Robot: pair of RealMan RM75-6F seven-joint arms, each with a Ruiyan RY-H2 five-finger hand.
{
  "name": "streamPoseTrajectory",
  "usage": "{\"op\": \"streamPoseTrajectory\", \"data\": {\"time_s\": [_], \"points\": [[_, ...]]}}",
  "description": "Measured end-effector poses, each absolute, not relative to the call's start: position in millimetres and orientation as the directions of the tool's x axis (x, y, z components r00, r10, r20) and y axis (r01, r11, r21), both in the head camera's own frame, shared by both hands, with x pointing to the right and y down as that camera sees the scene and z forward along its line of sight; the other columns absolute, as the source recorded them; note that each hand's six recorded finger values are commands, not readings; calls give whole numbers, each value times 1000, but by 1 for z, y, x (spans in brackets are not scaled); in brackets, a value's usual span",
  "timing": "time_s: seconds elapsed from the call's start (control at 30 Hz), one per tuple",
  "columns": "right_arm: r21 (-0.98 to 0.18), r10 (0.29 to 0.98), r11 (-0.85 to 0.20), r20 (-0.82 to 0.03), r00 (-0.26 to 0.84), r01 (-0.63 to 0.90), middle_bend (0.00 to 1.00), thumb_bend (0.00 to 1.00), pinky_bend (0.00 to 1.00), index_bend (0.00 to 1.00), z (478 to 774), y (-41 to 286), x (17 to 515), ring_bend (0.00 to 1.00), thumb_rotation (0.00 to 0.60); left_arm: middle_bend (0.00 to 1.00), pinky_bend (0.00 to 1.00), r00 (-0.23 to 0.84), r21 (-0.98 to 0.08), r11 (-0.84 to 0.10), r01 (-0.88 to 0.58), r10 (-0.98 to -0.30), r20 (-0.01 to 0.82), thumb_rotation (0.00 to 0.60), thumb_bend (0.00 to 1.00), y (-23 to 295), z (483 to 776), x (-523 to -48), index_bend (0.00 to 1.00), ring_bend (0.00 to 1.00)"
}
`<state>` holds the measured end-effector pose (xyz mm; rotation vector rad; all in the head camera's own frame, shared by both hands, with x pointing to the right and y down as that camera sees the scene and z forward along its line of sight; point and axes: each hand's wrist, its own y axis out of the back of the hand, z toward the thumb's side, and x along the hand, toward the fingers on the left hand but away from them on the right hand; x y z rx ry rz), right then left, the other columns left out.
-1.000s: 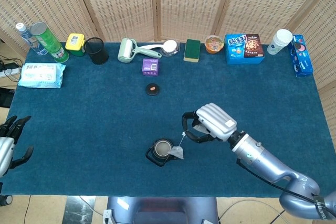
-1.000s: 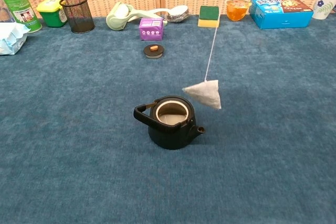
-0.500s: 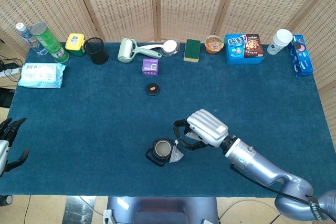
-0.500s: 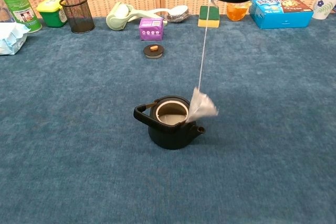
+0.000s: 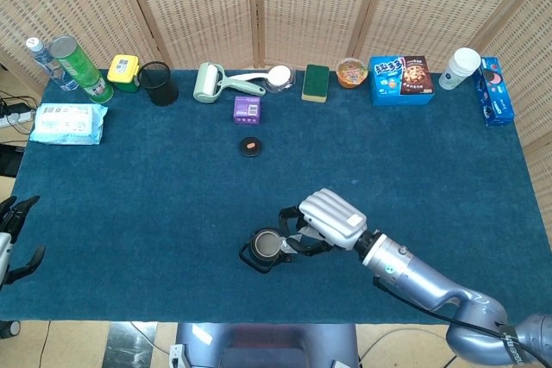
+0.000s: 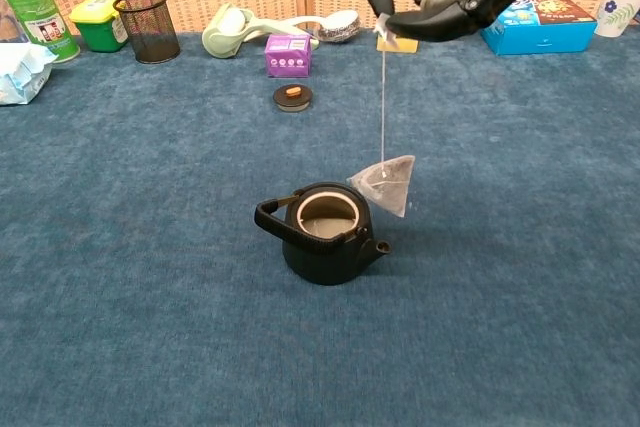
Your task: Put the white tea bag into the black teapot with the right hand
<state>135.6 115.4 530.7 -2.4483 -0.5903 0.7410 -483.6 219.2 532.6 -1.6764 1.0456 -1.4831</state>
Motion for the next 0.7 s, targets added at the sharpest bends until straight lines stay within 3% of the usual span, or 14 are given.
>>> {"op": "streamPoseTrajectory", "data": {"time_s": [0.7], "points": [[-560,521,-794,-425,740,237,1000,523,1000,660,551,117,123,1000,600,137,119,16,-874,-464,-146,-884,467,600,453,227,532,-501,34,0]]}}
